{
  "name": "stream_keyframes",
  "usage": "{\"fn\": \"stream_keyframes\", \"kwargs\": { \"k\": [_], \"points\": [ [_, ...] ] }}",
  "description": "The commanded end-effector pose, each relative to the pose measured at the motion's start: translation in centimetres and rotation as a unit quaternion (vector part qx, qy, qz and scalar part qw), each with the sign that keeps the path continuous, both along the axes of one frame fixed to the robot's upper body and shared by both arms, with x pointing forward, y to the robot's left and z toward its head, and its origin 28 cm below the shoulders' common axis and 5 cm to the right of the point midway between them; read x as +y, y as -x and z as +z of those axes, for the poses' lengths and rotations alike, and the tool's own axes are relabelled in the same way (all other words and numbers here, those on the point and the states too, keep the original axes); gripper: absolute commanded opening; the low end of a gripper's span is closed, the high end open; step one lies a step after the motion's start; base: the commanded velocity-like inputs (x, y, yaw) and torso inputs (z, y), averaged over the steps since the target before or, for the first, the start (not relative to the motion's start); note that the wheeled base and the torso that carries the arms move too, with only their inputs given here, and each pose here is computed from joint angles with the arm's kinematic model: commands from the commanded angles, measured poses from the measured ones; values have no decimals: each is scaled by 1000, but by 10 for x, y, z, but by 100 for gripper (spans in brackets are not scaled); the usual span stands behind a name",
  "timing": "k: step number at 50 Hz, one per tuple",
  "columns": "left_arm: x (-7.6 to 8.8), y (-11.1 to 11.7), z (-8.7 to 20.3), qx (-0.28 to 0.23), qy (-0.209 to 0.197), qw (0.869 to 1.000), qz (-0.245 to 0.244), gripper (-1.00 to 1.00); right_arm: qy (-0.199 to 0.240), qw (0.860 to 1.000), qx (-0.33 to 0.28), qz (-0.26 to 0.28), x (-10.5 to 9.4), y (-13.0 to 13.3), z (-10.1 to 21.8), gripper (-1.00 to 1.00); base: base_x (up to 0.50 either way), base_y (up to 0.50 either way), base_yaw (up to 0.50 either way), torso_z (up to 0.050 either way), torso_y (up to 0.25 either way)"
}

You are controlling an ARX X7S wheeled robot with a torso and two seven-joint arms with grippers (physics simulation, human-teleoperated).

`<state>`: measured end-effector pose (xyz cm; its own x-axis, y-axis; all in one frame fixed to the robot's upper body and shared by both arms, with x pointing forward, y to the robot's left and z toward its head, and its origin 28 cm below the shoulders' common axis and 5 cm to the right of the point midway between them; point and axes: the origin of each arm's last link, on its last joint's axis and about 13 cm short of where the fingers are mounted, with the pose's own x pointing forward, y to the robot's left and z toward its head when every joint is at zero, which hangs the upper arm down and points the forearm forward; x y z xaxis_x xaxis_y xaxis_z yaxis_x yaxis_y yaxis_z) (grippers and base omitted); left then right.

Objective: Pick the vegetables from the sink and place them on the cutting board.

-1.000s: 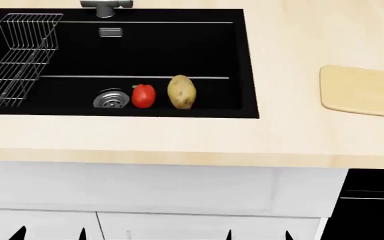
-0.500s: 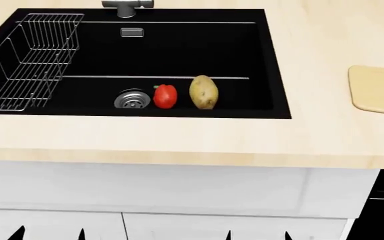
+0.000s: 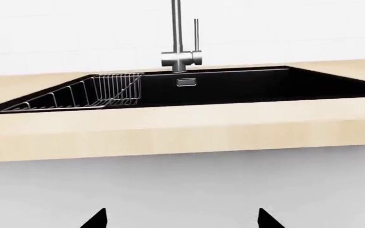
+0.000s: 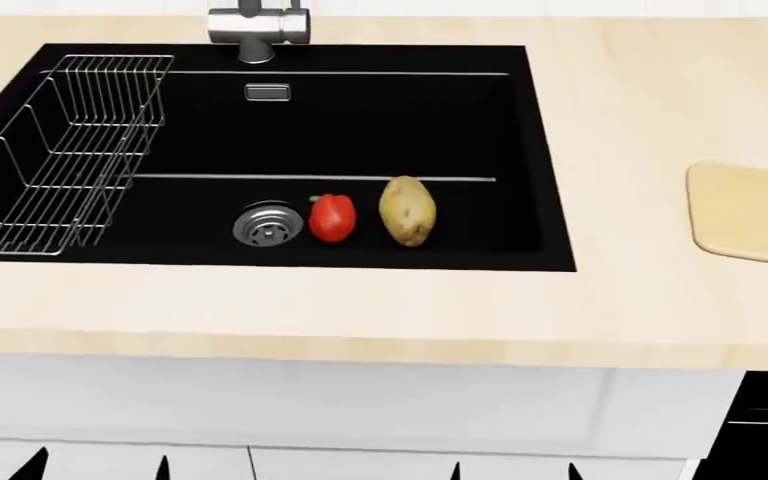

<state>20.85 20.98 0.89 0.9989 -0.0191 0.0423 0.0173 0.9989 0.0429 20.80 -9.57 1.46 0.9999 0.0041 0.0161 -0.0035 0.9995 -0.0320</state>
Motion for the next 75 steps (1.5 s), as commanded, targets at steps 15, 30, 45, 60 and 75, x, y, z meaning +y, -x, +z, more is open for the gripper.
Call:
{"fn": "stream_keyframes", "kwargs": {
  "k": [15, 30, 45, 60, 75],
  "points": [
    [-4, -2, -1, 23, -14, 1000, 5, 100, -14, 999, 32, -3, -2, -7, 4, 100, 0, 0, 0, 43, 0],
    [-35, -88, 225, -35, 14, 998, -41, 100, -42, 998, -30, 28, -17, -116, 227, 100, 0, 0, 0, 0, 0],
    [-37, -133, 215, 14, -2, 999, -29, 100, -36, 998, 17, 47, -31, -150, 233, 100, 0, 0, 0, 0, 0],
    [-35, -127, 209, 22, 1, 999, -30, 100, -11, 998, 41, 53, -29, -148, 204, 100, 242, 0, 0, 0, 0],
    [-30, -131, 198, 38, -4, 999, -24, 100, -7, 997, 42, 67, -25, -147, 204, 100, 500, 0, 0, 0, 0]
  ]
}}
